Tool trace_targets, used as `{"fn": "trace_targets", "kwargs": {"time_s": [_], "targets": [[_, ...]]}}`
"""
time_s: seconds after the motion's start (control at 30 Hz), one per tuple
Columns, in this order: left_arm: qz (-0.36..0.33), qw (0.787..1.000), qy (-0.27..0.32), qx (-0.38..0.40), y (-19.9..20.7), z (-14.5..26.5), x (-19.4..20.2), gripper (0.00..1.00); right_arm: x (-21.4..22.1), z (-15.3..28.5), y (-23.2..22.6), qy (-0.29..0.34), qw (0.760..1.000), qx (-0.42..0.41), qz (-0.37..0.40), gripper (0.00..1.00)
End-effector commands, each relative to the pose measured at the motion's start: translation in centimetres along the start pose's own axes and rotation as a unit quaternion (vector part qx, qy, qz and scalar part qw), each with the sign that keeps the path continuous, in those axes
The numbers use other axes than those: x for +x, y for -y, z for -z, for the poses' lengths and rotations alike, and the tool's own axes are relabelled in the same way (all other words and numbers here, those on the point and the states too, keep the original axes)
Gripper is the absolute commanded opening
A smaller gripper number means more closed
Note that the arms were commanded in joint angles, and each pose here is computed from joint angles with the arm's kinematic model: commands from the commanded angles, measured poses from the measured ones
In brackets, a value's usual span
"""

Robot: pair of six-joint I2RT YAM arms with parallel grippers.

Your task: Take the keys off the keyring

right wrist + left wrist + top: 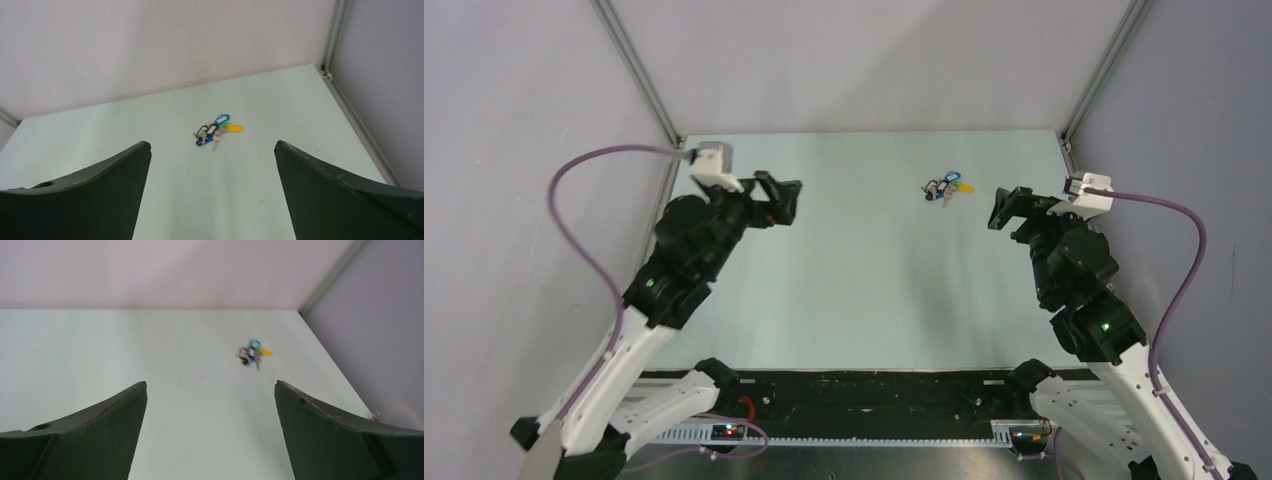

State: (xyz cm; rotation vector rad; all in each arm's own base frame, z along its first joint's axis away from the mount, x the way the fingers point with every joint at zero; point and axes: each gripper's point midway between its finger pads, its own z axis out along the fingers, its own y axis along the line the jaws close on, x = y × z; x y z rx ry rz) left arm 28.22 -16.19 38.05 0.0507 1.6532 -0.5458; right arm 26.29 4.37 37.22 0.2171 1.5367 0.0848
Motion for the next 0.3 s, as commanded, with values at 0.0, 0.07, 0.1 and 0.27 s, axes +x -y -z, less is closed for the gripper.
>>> {"fn": "trace_targets", "kwargs": {"time_s": [0.0, 0.07, 0.1, 0.27], "targets": [[-0.058, 0.989, 0.054, -0.124, -5.5, 3.8, -2.3, 1.00, -1.1, 0.5, -1.9, 0.010, 0.999, -0.042, -0.032, 0.99], [-0.063, 0.984, 0.068, -0.149, -6.6, 4.9, -2.6, 1.00, -0.6, 0.4, -2.3, 0.007, 0.998, -0.047, -0.037, 0.99], [-0.068, 0.983, 0.071, -0.154, -7.0, 5.3, -2.5, 1.00, -0.5, 0.4, -2.4, 0.006, 0.998, -0.049, -0.041, 0.99], [-0.080, 0.982, 0.068, -0.158, -7.5, 5.8, -1.9, 1.00, -0.1, 0.1, -2.7, 0.007, 0.997, -0.049, -0.052, 0.99]]}}
